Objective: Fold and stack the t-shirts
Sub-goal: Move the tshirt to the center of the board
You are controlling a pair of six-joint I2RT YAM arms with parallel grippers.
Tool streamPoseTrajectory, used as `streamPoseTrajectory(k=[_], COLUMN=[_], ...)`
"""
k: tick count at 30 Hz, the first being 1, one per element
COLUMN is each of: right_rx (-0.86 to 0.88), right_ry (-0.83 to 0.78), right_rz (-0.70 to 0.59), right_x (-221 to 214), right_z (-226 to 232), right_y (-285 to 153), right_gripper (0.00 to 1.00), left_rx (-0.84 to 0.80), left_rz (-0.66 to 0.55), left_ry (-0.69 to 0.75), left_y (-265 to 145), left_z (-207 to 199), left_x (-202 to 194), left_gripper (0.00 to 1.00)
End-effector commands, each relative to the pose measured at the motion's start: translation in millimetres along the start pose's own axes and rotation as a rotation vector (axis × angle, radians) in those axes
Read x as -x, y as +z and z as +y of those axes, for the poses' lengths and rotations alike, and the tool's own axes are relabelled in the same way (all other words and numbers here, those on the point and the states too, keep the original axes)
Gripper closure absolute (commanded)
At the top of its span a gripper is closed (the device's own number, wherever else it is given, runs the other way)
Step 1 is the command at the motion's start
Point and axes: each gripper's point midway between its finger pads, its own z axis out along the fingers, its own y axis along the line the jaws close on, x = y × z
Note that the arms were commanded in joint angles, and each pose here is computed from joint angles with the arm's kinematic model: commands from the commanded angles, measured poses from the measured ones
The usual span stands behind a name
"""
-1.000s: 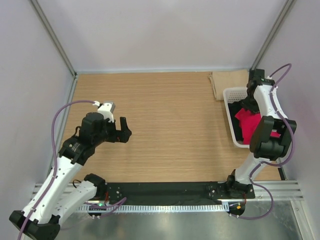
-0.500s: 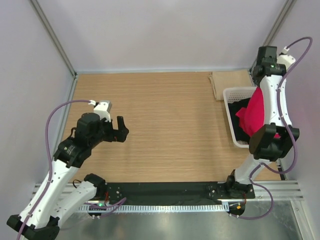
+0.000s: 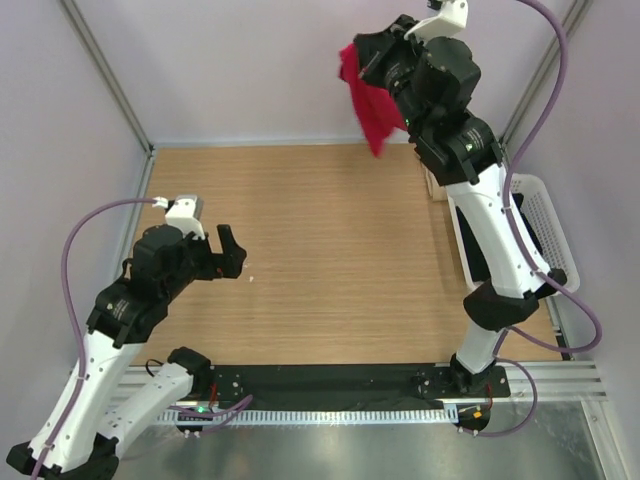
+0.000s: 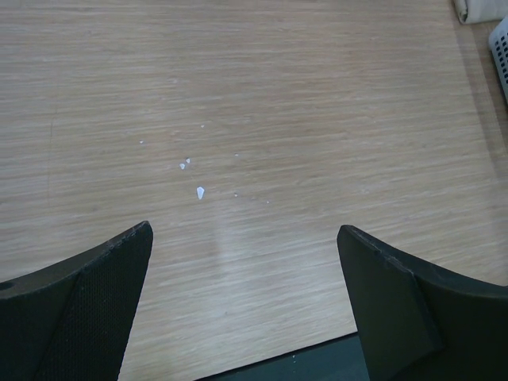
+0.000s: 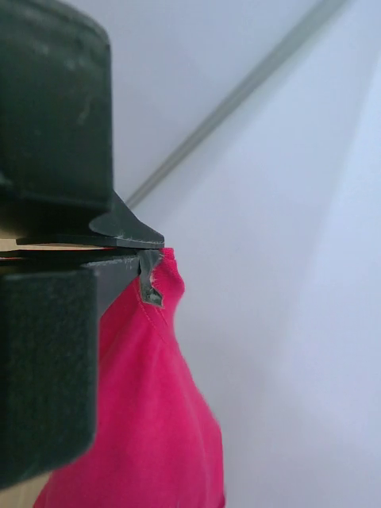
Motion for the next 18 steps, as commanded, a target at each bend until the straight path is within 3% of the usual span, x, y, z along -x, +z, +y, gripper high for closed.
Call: streamPoseTrajectory(k=[1, 3, 6, 7, 9, 12, 13, 16, 18], right_rx=[0.137, 0.119, 0.015, -0.026, -0.082, -0.331, -0.451, -0.532, -0.459], right_ry=[0.049, 0.054, 0.029, 0.007, -0.021, -0.139, -0.199, -0.251, -0.240], right_rz=[-0.192, -0.216, -0.181, -0.114, -0.071, 0.139, 0.292, 0.590, 0.706], right_x=[65, 74, 53, 23, 6, -66, -105, -190, -231], right_z=[40, 34, 5, -10, -38, -122, -161, -217, -213], right_y=[-23, -32, -26, -18, -13, -8, -25, -60, -78], right_gripper=[0.99, 0.99, 0.99, 0.99, 0.96, 0.46, 0.43, 0.42, 0.42], left_rx=[0.041, 0.063, 0.092, 0.091, 0.108, 0.119, 0.118, 0.128, 0.146], left_rz=[-0.024, -0.035, -0.052, -0.075, -0.098, -0.143, -0.153, -0.137, -0.122], left_ry=[-0.035, -0.051, -0.076, -0.084, -0.100, -0.126, -0.139, -0.174, -0.187], left_y=[-13, -17, -24, -30, -37, -51, -56, -59, -58], left_z=[5, 9, 14, 14, 18, 22, 22, 25, 28], left_x=[11, 12, 14, 19, 23, 30, 30, 22, 15], left_gripper=[0.00, 0.00, 0.00, 0.00, 0.00, 0.00, 0.00, 0.00, 0.00])
